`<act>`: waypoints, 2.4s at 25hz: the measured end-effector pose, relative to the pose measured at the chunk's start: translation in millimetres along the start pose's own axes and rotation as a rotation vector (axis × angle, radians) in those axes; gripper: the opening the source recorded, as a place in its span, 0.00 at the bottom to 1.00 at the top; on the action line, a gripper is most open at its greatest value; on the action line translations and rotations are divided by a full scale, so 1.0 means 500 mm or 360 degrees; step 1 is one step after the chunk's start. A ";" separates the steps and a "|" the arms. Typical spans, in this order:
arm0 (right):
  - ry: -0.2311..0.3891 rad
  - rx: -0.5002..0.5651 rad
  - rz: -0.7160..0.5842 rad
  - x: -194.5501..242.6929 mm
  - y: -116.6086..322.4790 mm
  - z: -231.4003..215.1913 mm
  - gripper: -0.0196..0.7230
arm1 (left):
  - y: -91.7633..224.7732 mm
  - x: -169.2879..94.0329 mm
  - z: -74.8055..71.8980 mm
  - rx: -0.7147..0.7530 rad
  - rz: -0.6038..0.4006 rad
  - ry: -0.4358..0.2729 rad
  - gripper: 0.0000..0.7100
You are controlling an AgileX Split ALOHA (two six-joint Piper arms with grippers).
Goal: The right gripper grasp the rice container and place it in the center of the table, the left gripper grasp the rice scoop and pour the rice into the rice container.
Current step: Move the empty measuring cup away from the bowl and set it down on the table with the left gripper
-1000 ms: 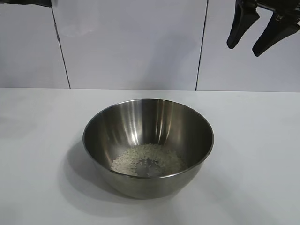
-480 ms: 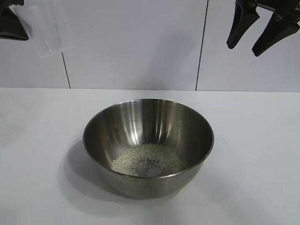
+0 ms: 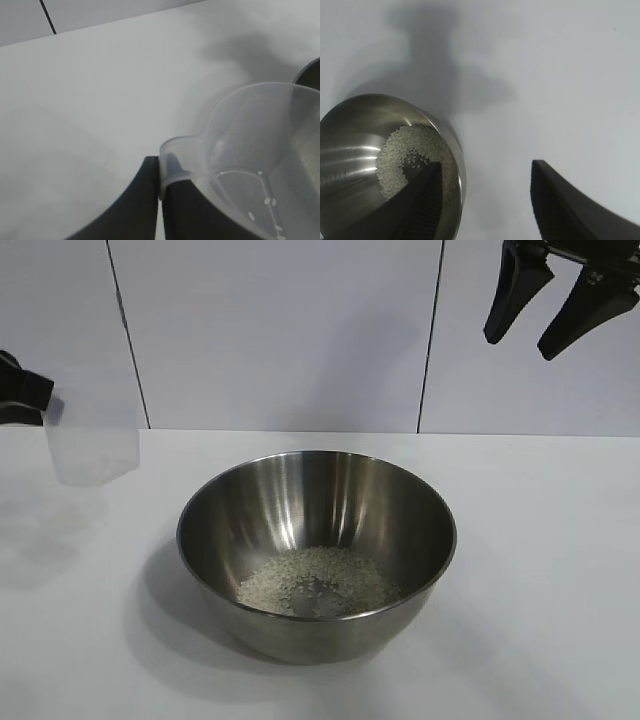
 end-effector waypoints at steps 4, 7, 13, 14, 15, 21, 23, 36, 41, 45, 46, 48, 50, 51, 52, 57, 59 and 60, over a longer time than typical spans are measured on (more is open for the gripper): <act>0.0000 0.0000 -0.0003 0.000 0.000 0.000 0.53 | -0.003 0.015 0.005 0.0094 0.0012 0.0005 0.01; 0.0000 0.0000 -0.0003 0.000 0.000 0.000 0.53 | -0.004 0.033 0.007 0.0100 0.0028 0.0026 0.01; 0.0000 0.0000 -0.0003 0.000 0.000 0.000 0.53 | 0.021 0.086 0.006 0.0069 0.0110 0.0129 0.01; 0.0000 0.0000 -0.0003 0.000 0.000 0.000 0.53 | 0.022 0.091 0.006 0.0069 0.0114 0.0136 0.01; 0.0000 0.0000 -0.0003 0.000 0.000 0.000 0.53 | 0.023 0.095 0.006 0.0083 0.0116 0.0148 0.01; 0.0000 0.0000 -0.0003 0.000 0.000 0.000 0.53 | 0.023 0.110 0.005 0.0170 0.0109 0.0193 0.01; 0.0000 0.0000 -0.0003 0.000 0.000 0.000 0.53 | 0.027 0.116 0.005 0.0180 0.0123 0.0197 0.01; 0.0000 0.0000 -0.0003 0.000 0.000 0.000 0.53 | 0.042 0.127 0.014 0.0187 0.0187 0.0143 0.12; 0.0001 0.0000 -0.0012 0.000 -0.002 0.000 0.53 | 0.044 0.127 0.017 0.0188 0.0202 0.0115 0.40; 0.0003 0.0000 -0.0031 0.000 -0.004 0.000 0.53 | 0.046 0.127 0.023 0.0188 0.0224 0.0073 0.52; 0.0003 0.0000 -0.0031 0.000 -0.004 0.000 0.53 | 0.047 0.127 0.024 0.0185 0.0229 0.0064 0.53; 0.0003 0.0000 -0.0033 0.000 -0.004 0.000 0.53 | 0.046 0.125 0.027 0.0183 0.0234 0.0042 0.54; 0.0004 0.0000 -0.0035 0.000 -0.004 0.000 0.53 | 0.039 0.118 0.028 0.0188 0.0217 0.0026 0.55; 0.0004 0.0000 -0.0038 0.000 -0.005 -0.001 0.53 | 0.035 0.114 0.028 0.0191 0.0206 0.0019 0.55; 0.0004 0.0000 -0.0041 0.000 -0.005 -0.001 0.53 | 0.031 0.110 0.029 0.0194 0.0196 0.0009 0.55; 0.0005 0.0000 -0.0043 0.000 -0.005 -0.001 0.53 | 0.042 0.105 0.027 0.0155 0.0224 -0.0006 0.55; 0.0005 0.0000 -0.0043 0.000 -0.005 -0.001 0.53 | 0.054 0.103 0.024 0.0144 0.0252 0.0001 0.55; 0.0005 0.0000 -0.0043 0.000 -0.005 -0.001 0.53 | 0.060 0.103 0.023 0.0135 0.0266 0.0003 0.55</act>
Point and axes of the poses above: a point on each arm's last joint axis where the gripper is mounted, x pointing out along that axis toward the gripper, z along the wrist's bending axis when the last joint is at zero, y = z × x, the point moved 1 cm from there along x, pointing out along that axis toward the gripper, and after that the axes turned 6 degrees about -x, right-handed, at the moved point
